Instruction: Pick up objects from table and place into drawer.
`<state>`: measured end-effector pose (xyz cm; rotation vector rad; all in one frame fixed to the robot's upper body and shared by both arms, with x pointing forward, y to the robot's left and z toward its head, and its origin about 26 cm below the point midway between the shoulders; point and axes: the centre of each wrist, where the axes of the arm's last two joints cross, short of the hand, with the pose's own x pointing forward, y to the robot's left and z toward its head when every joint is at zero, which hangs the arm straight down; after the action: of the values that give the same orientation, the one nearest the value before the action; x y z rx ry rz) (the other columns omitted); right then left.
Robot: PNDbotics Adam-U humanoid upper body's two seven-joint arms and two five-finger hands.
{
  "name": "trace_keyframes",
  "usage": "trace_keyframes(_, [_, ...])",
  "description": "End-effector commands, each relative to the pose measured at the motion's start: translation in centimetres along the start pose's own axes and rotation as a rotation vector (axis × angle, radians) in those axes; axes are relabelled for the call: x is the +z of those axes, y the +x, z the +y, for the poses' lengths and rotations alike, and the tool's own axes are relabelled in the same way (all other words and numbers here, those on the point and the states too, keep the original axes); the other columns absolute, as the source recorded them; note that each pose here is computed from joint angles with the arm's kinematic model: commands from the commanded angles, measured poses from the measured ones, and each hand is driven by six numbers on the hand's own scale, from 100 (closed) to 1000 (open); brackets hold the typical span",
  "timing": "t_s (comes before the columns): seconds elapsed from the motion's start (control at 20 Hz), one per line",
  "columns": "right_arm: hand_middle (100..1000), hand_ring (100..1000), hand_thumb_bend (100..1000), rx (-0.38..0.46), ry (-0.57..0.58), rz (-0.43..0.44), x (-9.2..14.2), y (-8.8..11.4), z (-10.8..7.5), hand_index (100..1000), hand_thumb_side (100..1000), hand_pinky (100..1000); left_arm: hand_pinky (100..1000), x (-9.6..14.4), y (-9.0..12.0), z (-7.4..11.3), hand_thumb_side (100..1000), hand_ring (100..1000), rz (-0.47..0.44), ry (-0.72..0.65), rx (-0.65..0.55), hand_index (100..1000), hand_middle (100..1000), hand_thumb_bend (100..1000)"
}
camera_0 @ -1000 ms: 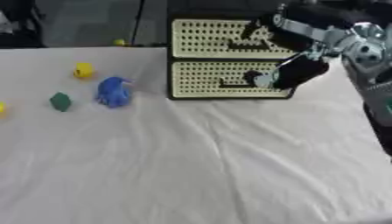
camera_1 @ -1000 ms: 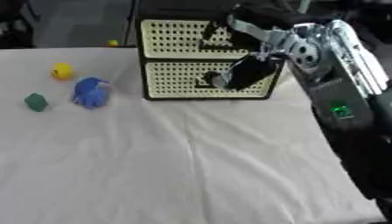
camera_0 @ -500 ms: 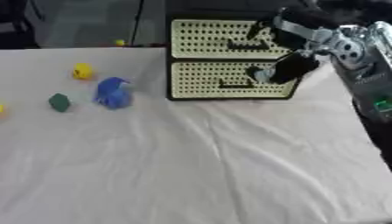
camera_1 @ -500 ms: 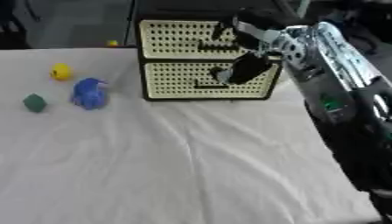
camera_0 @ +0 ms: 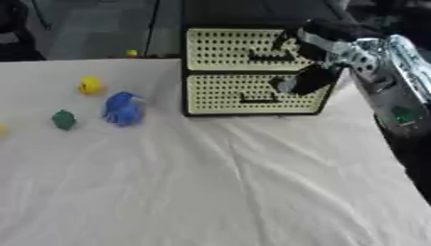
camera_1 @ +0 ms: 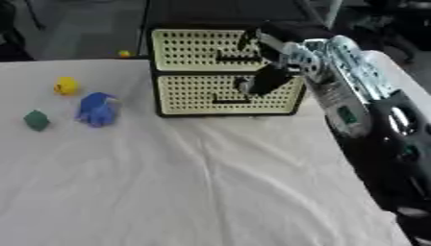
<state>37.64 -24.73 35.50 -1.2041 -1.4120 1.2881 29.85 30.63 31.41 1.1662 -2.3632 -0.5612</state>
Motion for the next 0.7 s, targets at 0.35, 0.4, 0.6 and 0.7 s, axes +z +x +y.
trace_keyframes(0.35, [100, 100, 374, 0.032, -0.064, 0.074, -1.0, -0.8, -1.1, 844, 271, 100, 716, -0.6, 0.7, 0.6, 985, 791, -0.039, 0.010, 0.008, 963, 852, 292])
trace_keyframes(0.4, [100, 100, 374, 0.033, -0.062, 0.078, -1.2, -0.8, -1.1, 843, 269, 100, 716, -0.6, 0.7, 0.6, 986, 791, -0.040, 0.010, 0.010, 963, 852, 292])
trace_keyframes(0.6, [100, 100, 375, 0.032, -0.046, 0.087, -1.7, -1.0, -0.7, 831, 262, 100, 716, -0.6, 0.7, 0.5, 988, 791, -0.041, 0.007, 0.016, 962, 851, 289])
trace_keyframes(0.7, [100, 100, 375, 0.031, -0.042, 0.089, -1.8, -1.0, -0.6, 831, 262, 100, 716, -0.6, 0.7, 0.5, 988, 791, -0.042, 0.007, 0.018, 962, 851, 289])
